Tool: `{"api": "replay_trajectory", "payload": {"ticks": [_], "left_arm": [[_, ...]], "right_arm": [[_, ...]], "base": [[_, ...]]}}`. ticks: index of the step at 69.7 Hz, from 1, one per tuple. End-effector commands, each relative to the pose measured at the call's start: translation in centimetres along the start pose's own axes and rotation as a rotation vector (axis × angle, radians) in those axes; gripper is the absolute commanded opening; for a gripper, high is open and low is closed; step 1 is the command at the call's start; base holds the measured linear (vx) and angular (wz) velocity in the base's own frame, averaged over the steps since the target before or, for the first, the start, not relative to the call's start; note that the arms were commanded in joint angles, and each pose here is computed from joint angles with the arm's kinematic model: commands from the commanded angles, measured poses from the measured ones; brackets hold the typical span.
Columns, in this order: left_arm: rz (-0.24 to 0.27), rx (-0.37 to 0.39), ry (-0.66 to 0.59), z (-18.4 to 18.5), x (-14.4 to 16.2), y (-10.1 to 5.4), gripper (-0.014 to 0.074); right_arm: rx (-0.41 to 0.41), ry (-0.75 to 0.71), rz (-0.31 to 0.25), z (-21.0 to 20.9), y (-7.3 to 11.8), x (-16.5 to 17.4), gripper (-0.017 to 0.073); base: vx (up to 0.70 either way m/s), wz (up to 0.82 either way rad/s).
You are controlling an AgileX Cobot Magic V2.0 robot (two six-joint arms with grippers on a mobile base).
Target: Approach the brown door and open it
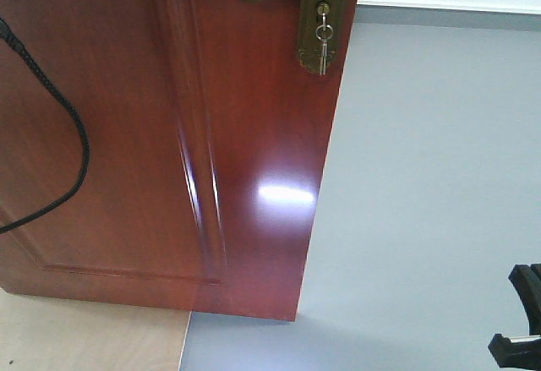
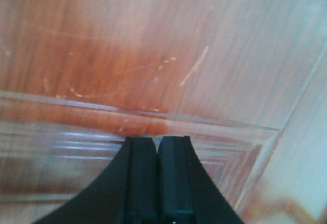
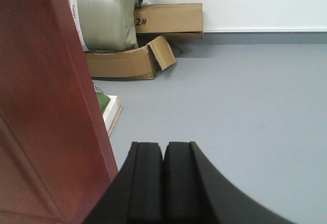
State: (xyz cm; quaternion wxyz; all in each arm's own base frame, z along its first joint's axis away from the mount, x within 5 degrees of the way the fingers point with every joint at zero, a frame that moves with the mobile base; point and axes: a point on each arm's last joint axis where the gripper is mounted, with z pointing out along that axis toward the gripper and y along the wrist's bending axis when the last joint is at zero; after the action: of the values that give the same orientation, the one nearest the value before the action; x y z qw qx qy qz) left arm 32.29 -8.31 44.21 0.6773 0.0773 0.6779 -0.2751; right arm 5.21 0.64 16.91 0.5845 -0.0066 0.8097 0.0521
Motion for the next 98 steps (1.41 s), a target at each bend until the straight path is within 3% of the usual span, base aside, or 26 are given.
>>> {"api": "replay_trajectory", "payload": {"ticks": [1,38,43,55,60,63,65,68,69,70,73,74,75,79,81,98], "left_arm": [[-0.083,0.042,-0.087,-0.9,-2.1,-1.2,0.0017],[-0.075,0.034,-0.080,-0.8,-2.0,-1.1,0.0017],[0.004,0.018,-0.063,-0.8,-2.0,-1.0,0.0017],[0.307,-0.012,0.010,-0.9,-3.1,-1.7,0.0017],[0.390,-0.048,0.027,-1.0,-3.8,-2.1,0.0017],[0.394,-0.080,0.025,-1.0,-4.3,-2.2,0.0017],[0.426,-0.105,0.021,-1.1,-4.7,-2.2,0.0017],[0.412,-0.136,0.012,-1.2,-5.2,-2.1,0.0017],[0.435,-0.154,0.012,-1.3,-5.4,-2.0,0.0017],[0.410,-0.167,0.006,-1.3,-5.5,-2.0,0.0017],[0.402,-0.200,-0.004,-1.5,-5.9,-1.8,0.0017],[0.420,-0.209,-0.003,-1.5,-6.0,-1.7,0.0017],[0.395,-0.219,-0.011,-1.5,-6.1,-1.7,0.0017],[0.405,-0.254,-0.013,-1.6,-6.2,-1.4,0.0017],[0.386,-0.267,-0.019,-1.7,-6.3,-1.3,0.0017],[0.407,-0.302,-0.045,-1.7,-6.6,-1.0,0.0017]], "right_arm": [[0.001,-0.094,-0.017,-0.1,0.0,-0.7,0.0000],[0.001,-0.094,-0.017,-0.1,0.0,-0.7,0.0000],[0.001,-0.094,-0.017,-0.1,0.0,-0.7,0.0000],[0.001,-0.095,-0.018,-0.1,0.0,-0.7,0.0000],[0.001,-0.094,-0.018,-0.1,0.0,-0.7,0.0000],[0.001,-0.094,-0.018,-0.1,0.0,-0.7,0.0000],[0.001,-0.094,-0.018,-0.1,0.0,-0.7,0.0000],[0.001,-0.094,-0.018,-0.1,0.0,-0.7,0.0000],[0.001,-0.094,-0.018,-0.1,0.0,-0.7,0.0000],[0.001,-0.094,-0.018,-0.1,0.0,-0.7,0.0000],[0.001,-0.094,-0.018,-0.1,0.0,-0.7,0.0000],[0.001,-0.094,-0.018,-0.1,0.0,-0.7,0.0000],[0.001,-0.094,-0.018,-0.1,0.0,-0.7,0.0000],[0.001,-0.094,-0.018,-0.1,0.0,-0.7,0.0000],[0.001,-0.094,-0.018,-0.1,0.0,-0.7,0.0000],[0.001,-0.094,-0.018,-0.1,0.0,-0.7,0.0000]], "base": [[0.00,0.00],[0.00,0.00],[0.00,0.00],[0.00,0.00],[0.00,0.00],[0.00,0.00],[0.00,0.00],[0.00,0.00],[0.00,0.00],[0.00,0.00],[0.00,0.00],[0.00,0.00],[0.00,0.00],[0.00,0.00],[0.00,0.00],[0.00,0.00]]}}
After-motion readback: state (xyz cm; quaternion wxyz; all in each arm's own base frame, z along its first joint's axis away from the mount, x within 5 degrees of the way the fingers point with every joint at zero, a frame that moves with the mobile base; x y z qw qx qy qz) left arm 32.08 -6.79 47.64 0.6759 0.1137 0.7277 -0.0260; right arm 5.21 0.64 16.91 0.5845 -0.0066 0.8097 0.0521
